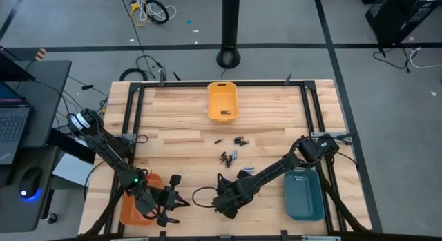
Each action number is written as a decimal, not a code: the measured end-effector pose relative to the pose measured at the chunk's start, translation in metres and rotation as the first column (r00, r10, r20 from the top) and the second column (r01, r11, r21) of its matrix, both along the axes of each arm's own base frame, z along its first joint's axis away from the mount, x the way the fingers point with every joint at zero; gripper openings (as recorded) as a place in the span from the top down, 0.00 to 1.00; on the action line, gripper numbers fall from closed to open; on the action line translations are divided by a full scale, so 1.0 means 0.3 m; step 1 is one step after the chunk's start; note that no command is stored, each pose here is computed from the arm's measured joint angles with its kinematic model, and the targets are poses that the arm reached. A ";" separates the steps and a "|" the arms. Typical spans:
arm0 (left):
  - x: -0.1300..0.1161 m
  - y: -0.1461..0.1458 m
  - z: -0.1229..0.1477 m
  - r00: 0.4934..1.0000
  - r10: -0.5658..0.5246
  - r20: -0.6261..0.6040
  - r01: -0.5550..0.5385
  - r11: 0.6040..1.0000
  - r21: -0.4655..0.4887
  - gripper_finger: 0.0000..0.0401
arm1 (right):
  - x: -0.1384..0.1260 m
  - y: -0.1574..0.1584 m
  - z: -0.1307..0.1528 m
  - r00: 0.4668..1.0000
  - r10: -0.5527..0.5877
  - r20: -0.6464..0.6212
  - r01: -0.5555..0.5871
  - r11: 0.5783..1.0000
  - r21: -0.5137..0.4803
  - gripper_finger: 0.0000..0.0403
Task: Sort batteries
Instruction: Put the white battery into the blue bin
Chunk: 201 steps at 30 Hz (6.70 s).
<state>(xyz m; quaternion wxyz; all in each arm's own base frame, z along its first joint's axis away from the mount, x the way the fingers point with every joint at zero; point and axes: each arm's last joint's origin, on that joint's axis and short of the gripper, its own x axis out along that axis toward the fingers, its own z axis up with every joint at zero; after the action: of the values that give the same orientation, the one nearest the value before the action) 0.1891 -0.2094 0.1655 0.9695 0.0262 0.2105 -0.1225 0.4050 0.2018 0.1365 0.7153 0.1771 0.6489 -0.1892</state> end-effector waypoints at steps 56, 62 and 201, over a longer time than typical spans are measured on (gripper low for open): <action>0.000 -0.001 -0.003 1.000 0.007 -0.006 -0.008 1.000 -0.012 0.97 | -0.054 0.023 -0.024 0.997 0.030 -0.075 -0.030 1.000 -0.003 0.92; -0.003 -0.004 -0.003 1.000 0.005 -0.005 -0.005 1.000 -0.015 0.97 | -0.057 0.025 0.014 0.999 0.031 -0.041 -0.031 1.000 0.004 0.91; 0.299 0.414 0.031 0.997 0.028 0.071 -0.032 0.997 0.063 0.98 | -0.507 -0.452 -0.043 0.793 0.481 0.374 -0.458 0.875 -0.154 0.73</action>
<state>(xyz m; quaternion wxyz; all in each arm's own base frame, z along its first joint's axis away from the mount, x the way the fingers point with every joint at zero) 0.2789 -0.0850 0.1749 0.9767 0.0586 0.1804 -0.1001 0.2530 0.0662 0.1235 0.8617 0.0258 0.5065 0.0169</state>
